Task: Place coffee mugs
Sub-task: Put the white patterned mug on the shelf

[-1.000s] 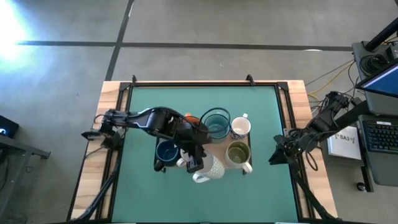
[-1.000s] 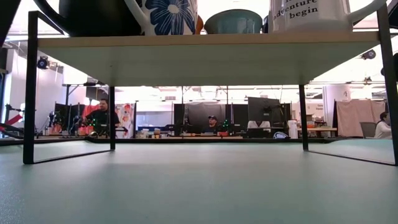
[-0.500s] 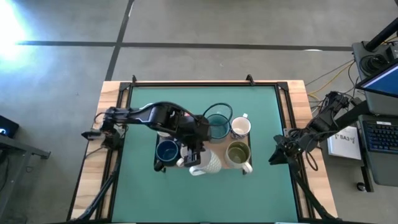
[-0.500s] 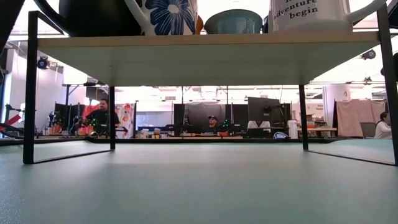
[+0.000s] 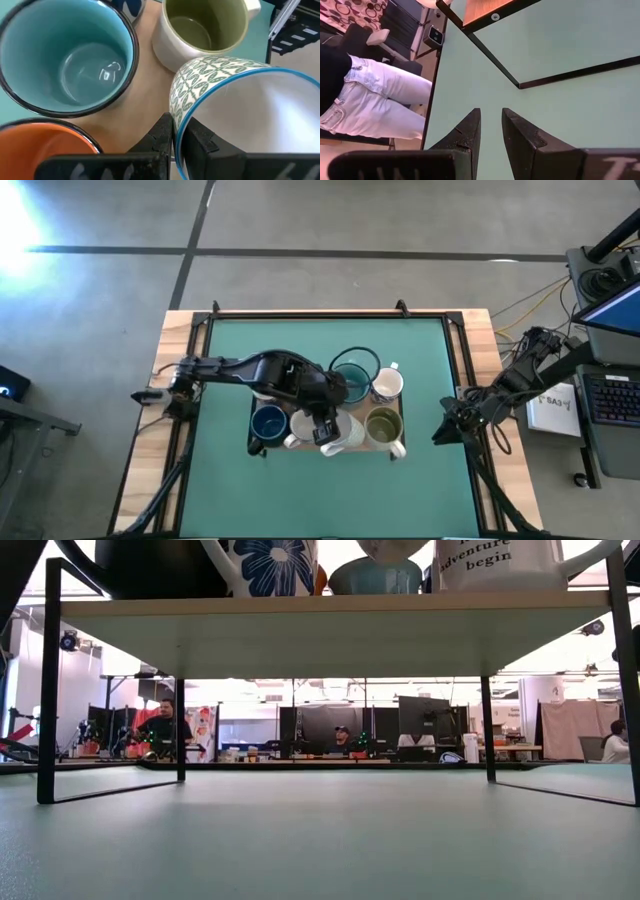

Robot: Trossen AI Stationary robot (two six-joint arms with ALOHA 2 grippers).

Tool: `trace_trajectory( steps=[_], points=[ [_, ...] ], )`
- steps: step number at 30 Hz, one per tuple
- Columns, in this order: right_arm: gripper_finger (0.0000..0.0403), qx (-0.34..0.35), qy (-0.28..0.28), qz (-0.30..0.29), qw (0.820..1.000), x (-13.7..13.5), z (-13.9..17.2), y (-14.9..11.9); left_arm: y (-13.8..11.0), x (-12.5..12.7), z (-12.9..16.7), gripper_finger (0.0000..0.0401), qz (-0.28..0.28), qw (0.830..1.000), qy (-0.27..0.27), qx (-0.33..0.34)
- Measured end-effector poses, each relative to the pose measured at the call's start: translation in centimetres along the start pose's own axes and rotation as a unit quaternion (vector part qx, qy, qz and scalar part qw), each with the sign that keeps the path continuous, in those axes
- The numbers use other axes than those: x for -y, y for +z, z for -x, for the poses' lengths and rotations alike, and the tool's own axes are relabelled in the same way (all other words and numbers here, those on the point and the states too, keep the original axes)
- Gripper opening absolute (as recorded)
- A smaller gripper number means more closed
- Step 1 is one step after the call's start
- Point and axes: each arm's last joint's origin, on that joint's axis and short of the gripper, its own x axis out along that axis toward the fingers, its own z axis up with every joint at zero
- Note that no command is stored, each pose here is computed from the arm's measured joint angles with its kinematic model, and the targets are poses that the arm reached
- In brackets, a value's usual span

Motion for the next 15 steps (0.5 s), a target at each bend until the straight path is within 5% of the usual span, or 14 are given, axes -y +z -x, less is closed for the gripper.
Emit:
trace_trajectory(
  steps=[15],
  points=[
    [0.0068, 0.000, 0.000, 0.000, 1.000, 0.0, 0.0, 0.0, 0.0, 0.0, -1.9, 0.0010, 0.050, 0.998, 0.022, -0.015]
  ],
)
